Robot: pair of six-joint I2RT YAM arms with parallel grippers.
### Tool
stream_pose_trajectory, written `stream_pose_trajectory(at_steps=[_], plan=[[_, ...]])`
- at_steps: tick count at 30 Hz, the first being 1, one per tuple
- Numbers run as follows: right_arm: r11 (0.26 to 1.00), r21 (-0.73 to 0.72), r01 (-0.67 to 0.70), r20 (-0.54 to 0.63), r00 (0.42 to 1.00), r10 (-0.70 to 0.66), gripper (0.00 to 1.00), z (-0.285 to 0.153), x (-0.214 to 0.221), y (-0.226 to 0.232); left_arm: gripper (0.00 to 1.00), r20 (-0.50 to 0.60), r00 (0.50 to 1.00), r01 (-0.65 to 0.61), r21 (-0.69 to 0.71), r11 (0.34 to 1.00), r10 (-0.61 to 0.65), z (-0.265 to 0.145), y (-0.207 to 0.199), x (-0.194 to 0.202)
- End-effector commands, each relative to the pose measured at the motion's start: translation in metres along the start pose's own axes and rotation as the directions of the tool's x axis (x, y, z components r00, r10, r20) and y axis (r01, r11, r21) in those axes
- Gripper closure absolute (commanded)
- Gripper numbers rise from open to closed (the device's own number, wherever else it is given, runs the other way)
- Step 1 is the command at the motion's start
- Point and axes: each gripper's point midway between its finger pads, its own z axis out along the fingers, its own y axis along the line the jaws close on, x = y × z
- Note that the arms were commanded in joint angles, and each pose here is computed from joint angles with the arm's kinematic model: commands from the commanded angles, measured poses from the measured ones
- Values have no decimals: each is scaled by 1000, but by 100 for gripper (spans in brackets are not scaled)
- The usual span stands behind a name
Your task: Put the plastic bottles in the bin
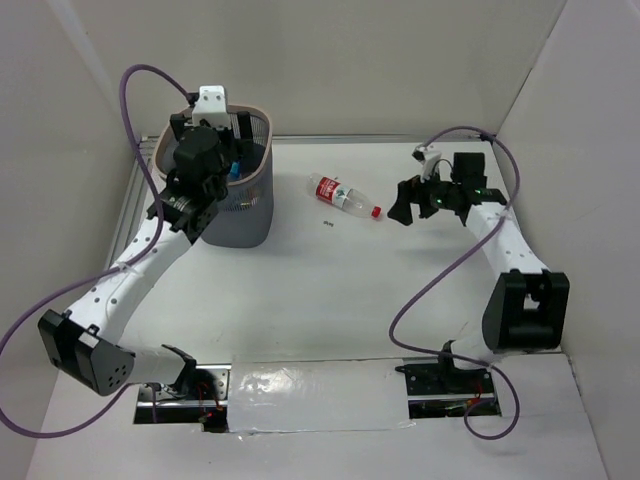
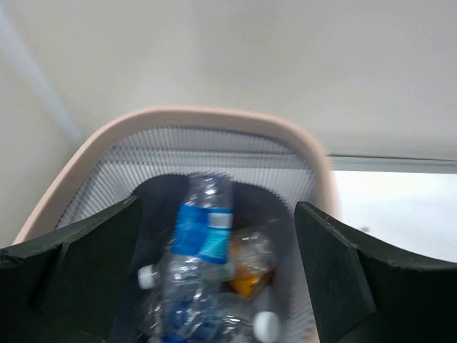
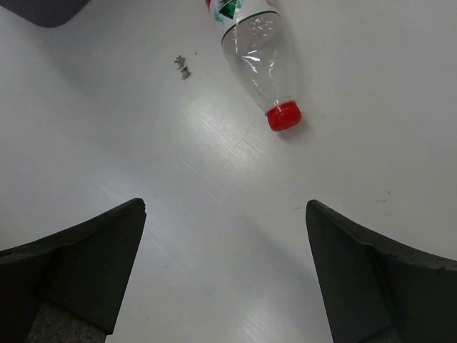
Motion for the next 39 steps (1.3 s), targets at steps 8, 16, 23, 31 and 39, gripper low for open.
stream_pose_trajectory(at_steps=[8, 16, 23, 31, 39], plan=[[949, 79, 306, 97, 945, -313, 0, 97, -67, -28, 0, -11, 996, 68, 728, 682, -87, -176, -111, -21], [933, 0, 361, 58, 931, -360, 0, 178, -69, -13, 1, -436, 900, 292, 650, 701, 29, -255, -115, 176], [916, -27, 401, -14, 916, -401, 0, 235, -45, -11, 2, -560, 825, 335, 602, 725, 83, -286, -120, 234], [918, -26, 396, -99, 913, -397, 11, 252, -11, -26, 2, -587, 800, 320, 587, 744, 119, -290, -123, 253], [935, -103, 339, -15, 939, -343, 76, 197, -60, -26, 1, -574, 811, 312, 591, 744, 116, -286, -130, 251]])
